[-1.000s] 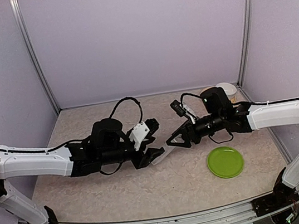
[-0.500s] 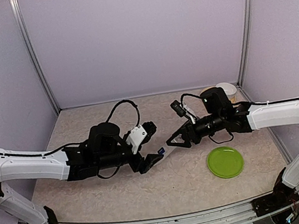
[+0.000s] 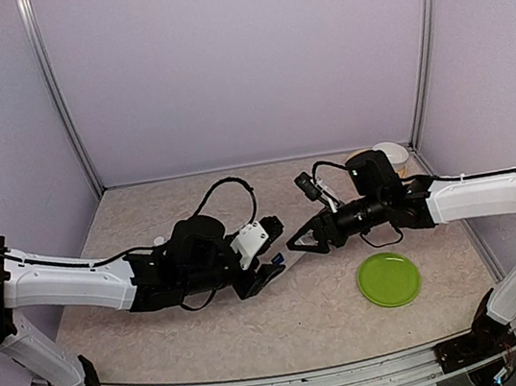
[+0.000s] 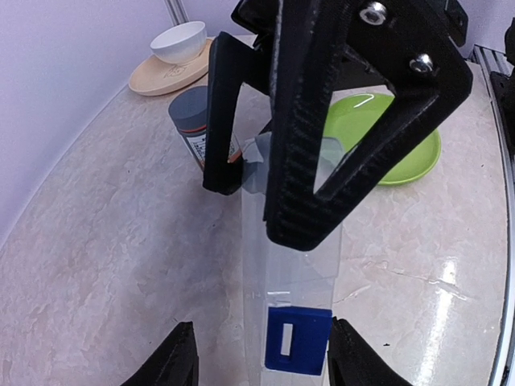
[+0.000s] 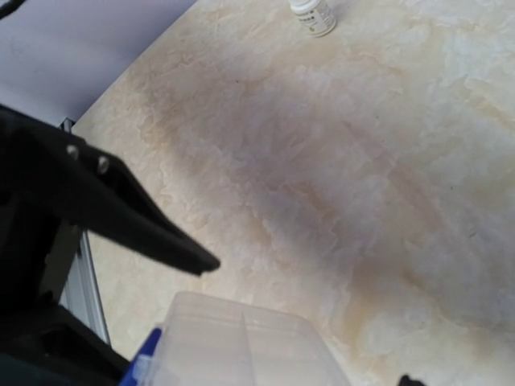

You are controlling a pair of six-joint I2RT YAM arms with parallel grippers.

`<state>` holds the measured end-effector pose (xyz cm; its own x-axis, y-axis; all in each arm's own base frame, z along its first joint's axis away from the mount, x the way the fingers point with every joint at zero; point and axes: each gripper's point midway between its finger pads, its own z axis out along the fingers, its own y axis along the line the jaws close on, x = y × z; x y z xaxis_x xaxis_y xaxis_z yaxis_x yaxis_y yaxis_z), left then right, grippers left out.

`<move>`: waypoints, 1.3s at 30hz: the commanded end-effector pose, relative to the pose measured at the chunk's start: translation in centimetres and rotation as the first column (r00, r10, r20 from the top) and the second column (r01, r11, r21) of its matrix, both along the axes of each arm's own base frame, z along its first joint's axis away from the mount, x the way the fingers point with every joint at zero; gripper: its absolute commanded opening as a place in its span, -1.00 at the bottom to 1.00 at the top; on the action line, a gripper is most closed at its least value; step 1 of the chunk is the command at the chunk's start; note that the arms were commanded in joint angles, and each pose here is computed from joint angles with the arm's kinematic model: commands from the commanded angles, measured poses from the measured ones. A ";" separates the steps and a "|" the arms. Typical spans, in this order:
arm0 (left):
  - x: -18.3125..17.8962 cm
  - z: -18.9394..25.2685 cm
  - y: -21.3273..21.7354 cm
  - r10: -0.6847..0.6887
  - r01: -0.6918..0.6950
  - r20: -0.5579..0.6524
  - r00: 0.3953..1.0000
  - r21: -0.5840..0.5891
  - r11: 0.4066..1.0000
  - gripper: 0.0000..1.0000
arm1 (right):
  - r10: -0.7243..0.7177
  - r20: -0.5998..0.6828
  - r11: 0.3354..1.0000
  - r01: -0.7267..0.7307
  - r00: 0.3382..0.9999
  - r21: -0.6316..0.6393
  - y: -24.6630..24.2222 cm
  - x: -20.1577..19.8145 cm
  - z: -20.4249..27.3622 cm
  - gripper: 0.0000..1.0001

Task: Sort the pills into containers
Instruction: Open the lid of the pill container.

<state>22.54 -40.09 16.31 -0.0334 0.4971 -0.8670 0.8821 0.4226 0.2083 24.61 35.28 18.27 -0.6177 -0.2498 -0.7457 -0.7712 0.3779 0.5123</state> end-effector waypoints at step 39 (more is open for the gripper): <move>0.2 2.9 0.9 -0.087 0.077 -0.082 0.993 -0.115 0.990 0.06 | 0.078 0.079 0.997 -0.078 0.994 -0.009 0.2 -0.8 -0.6 0.15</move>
<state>23.03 -39.47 18.35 -0.0528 0.4318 -0.9004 0.9007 0.4099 0.1438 24.41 35.23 17.92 -0.5863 -0.2652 -0.7654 -0.7964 0.3614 0.4849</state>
